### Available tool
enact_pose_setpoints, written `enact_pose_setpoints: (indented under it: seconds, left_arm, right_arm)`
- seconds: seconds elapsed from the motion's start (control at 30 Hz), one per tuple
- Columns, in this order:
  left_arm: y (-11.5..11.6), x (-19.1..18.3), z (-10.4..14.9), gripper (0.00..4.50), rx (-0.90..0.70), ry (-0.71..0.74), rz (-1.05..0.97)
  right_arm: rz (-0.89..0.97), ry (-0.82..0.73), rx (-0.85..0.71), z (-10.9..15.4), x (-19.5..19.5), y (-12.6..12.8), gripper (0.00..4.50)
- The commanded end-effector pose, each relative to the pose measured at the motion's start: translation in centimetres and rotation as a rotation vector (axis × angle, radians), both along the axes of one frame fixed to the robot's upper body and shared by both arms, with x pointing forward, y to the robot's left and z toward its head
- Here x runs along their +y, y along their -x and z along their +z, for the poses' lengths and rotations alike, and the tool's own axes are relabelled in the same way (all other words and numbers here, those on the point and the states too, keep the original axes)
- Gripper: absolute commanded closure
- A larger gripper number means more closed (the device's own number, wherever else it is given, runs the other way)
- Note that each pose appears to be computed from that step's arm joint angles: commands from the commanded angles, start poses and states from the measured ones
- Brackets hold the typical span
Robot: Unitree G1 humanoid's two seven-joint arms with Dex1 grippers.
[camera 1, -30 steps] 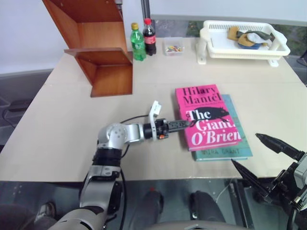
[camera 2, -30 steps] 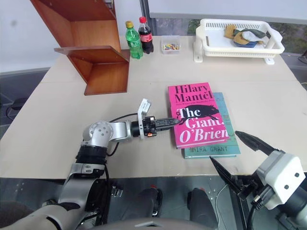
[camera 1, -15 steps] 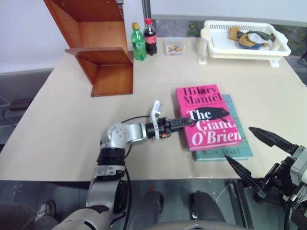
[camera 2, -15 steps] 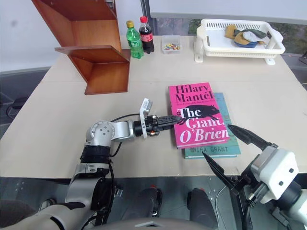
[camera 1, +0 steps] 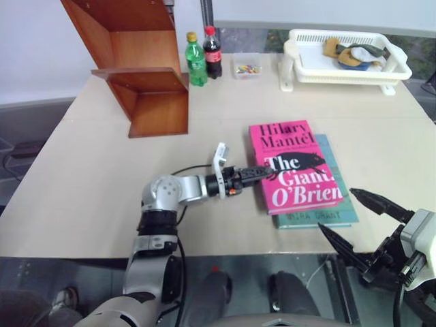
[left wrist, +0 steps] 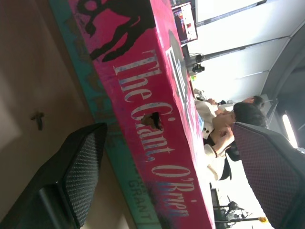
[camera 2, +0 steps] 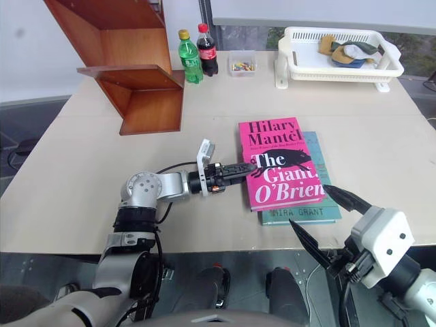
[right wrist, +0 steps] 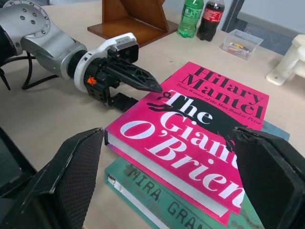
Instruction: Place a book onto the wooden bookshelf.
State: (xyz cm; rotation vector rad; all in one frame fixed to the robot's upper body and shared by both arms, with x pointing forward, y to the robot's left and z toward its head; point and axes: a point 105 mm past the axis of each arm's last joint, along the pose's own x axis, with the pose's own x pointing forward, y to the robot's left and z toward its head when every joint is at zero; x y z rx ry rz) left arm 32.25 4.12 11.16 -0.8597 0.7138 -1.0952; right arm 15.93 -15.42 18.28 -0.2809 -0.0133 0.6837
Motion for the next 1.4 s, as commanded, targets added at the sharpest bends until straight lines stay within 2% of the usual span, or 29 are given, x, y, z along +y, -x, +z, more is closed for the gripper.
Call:
enact_pose_setpoints:
  seconds: [0.03,0.13,0.17,0.2,0.27,0.47,0.6,0.83,1.0,1.2,1.4]
  left_arm:
    - [0.1,-0.4,0.6,0.82,-0.010,0.018,-0.018]
    - [0.1,-0.5,0.6,2.11,-0.001,0.029,-0.017]
    - [0.0,-0.6,0.6,2.89,0.004,0.038,-0.016]
    - [0.0,-0.6,0.8,2.97,0.007,0.044,-0.015]
    - [-0.1,-0.6,0.9,3.50,0.008,0.054,-0.016]
    - [-0.6,-0.1,1.2,4.10,0.030,0.093,0.023]
    - [-0.9,1.2,1.9,4.37,0.033,0.132,0.059]
    - [-0.7,3.2,3.4,4.41,-0.020,0.131,0.081]
    - [-0.7,5.3,5.3,4.41,-0.163,0.078,0.147]
    - [-0.3,6.5,6.4,4.41,-0.366,-0.056,0.196]
    - [-0.4,7.3,8.4,4.41,-0.704,-0.230,0.266]
  right_arm:
    - [0.026,0.000,-0.021,0.5,0.4,0.1,0.00]
    - [0.024,0.001,-0.022,0.5,0.4,0.0,0.00]
    - [0.022,0.002,-0.021,0.4,0.3,-0.1,0.00]
    - [0.023,0.004,-0.022,0.4,0.3,-0.1,0.00]
    - [0.025,0.005,-0.026,0.5,0.3,-0.2,0.00]
    - [0.025,0.006,-0.018,0.1,0.3,-0.5,0.00]
    - [0.033,0.001,-0.020,0.2,0.5,-0.6,0.00]
    - [0.067,-0.012,-0.026,0.2,0.8,-1.1,0.00]
    - [0.109,-0.021,-0.040,0.1,1.1,-2.1,0.00]
    - [0.158,-0.021,-0.049,-0.1,1.3,-3.2,0.00]
    - [0.202,-0.025,-0.056,-0.1,1.6,-4.1,0.00]
